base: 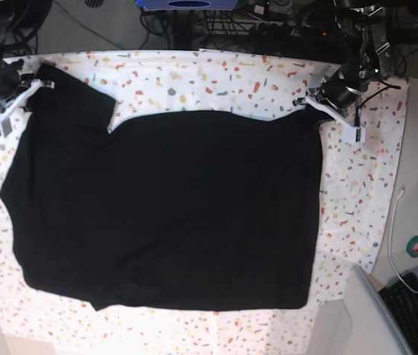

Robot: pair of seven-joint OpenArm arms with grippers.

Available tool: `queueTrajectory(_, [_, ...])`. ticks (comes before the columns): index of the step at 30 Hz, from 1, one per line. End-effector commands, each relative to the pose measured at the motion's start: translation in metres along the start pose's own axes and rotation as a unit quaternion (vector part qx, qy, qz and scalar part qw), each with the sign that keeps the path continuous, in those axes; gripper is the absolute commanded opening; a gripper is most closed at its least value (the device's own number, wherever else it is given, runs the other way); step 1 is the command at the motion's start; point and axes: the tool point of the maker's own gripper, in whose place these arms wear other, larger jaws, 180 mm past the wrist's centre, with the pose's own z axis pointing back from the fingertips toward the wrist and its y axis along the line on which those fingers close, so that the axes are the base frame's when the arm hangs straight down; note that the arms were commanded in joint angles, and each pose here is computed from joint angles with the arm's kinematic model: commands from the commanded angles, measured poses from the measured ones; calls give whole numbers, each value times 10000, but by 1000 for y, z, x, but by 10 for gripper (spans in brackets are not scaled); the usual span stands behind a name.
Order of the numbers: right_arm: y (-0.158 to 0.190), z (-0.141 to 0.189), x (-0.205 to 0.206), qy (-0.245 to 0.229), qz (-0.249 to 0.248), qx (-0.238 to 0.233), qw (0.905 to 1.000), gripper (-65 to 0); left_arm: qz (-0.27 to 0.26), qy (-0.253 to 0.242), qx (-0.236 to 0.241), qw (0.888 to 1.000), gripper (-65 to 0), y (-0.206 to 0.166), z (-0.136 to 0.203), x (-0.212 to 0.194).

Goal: Layout the t-shirt on the table in an organized manner, then fold the t-shirt properly
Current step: 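Grasp the shirt's hem corners with both grippers and pull them apart, then fold the grasped hem edge over the shirt body with both grippers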

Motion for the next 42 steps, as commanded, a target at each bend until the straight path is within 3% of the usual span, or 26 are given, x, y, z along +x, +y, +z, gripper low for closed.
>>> queueTrajectory(1, [-5,4,13,-207,18,-48,9998,-650,-101,-83,67,9999,-650,4,7,7])
queueTrajectory(7, [-21,13,13,-249,-83,-242,9994,-650,-627,69,266,9977,-650,15,36,17])
queueTrajectory(10, [-21,15,1,80,-47,-258,9996,-650,-652,187,562,9961,-650,30,53,27])
queueTrajectory(22, [-4,51,23,129,593,-487,9970,-650,-963,224,715,9925,-650,19,77,40])
queueTrajectory(26, [-1,51,49,-94,681,-500,9964,-650,-1004,83,664,9927,-650,12,74,50])
queueTrajectory(33, [-11,46,96,-93,928,-752,9928,-650,-1081,1,601,9923,-650,2,58,90])
queueTrajectory(42, [-3,6,143,134,1260,-775,9889,-650,-391,-103,639,9971,-650,10,30,111])
